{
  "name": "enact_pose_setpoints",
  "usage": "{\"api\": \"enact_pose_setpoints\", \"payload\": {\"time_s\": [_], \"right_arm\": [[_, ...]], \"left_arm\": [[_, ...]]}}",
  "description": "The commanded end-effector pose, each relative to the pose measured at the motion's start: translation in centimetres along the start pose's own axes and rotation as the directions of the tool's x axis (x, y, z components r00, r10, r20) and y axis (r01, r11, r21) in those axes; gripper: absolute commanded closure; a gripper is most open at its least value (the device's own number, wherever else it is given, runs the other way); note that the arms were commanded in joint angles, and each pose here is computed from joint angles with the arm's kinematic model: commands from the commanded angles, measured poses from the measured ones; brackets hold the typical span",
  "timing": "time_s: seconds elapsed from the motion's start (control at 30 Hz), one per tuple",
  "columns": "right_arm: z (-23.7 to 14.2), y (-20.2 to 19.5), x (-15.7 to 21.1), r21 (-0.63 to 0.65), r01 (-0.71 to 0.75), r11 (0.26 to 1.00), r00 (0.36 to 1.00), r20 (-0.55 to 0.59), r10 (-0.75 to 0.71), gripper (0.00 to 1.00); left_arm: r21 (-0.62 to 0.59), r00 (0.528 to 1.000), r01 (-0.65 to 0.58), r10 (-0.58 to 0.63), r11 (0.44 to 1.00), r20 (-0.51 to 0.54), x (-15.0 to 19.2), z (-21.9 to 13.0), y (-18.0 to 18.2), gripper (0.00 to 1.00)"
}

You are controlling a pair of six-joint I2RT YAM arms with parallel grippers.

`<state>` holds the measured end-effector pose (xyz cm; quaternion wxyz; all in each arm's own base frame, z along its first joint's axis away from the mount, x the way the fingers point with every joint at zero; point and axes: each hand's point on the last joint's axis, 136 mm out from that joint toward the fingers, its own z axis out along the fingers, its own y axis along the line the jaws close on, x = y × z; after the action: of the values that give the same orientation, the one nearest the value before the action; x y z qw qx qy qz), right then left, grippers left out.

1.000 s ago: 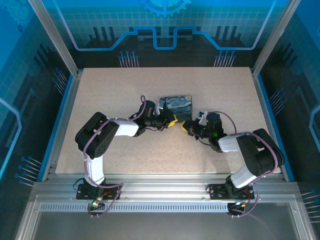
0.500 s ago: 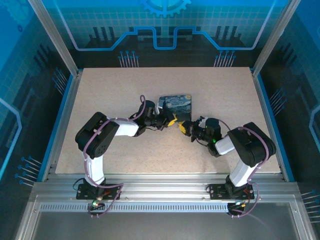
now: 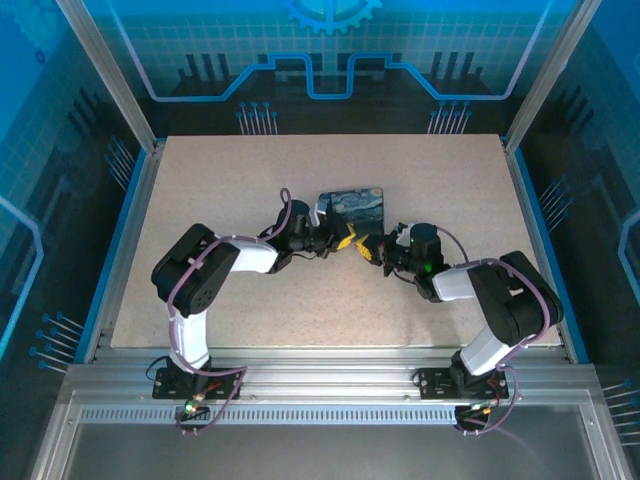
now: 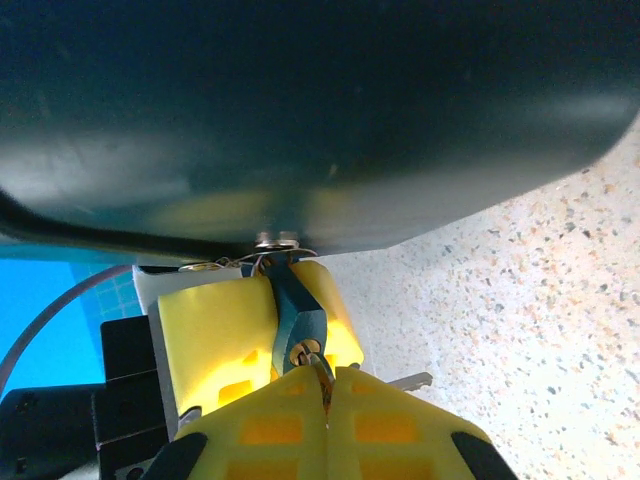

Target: Unlock the padlock with the key

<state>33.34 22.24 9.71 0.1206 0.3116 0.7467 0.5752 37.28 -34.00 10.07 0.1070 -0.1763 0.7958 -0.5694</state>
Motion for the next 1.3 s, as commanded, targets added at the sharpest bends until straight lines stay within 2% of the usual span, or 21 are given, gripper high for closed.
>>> {"api": "enact_pose_setpoints", "payload": {"time_s": [0.0,0.6,0.67,0.8,0.93,1.27], "right_arm": [[1.2,2.3,1.0,-0.052,0.079,0.996,0.994,-0.073,-0.083,1.0],[1.7,2.8,1.4,-0.057,0.115,0.992,0.986,-0.111,-0.121,1.0],[1.5,2.4,1.5,-0.047,0.123,0.991,0.985,-0.114,-0.127,0.96],[0.4,1.1,1.4,-0.01,0.14,0.99,0.984,-0.11,-0.14,0.8],[-1.4,-0.2,1.5,0.053,0.192,0.98,0.976,-0.114,-0.185,0.74],[-5.7,-2.2,1.5,0.255,0.367,0.895,0.93,-0.126,-0.346,0.69]], "left_arm": [[0.1,0.974,-0.034,0.055,0.994,-0.219,5.8,1.4,-2.9,1.0],[0.062,0.976,-0.036,0.048,0.997,-0.211,5.7,1.4,-2.2,1.0],[0.046,0.981,-0.035,0.043,0.998,-0.191,5.2,1.2,-1.8,1.0],[-0.005,0.99,-0.037,0.036,0.999,-0.134,3.6,0.6,-1.0,1.0],[-0.074,0.994,-0.073,0.066,0.995,-0.087,2.6,-0.1,-0.9,1.0],[-0.125,0.995,-0.097,0.095,0.987,-0.025,1.4,-0.5,-1.9,1.0]]}}
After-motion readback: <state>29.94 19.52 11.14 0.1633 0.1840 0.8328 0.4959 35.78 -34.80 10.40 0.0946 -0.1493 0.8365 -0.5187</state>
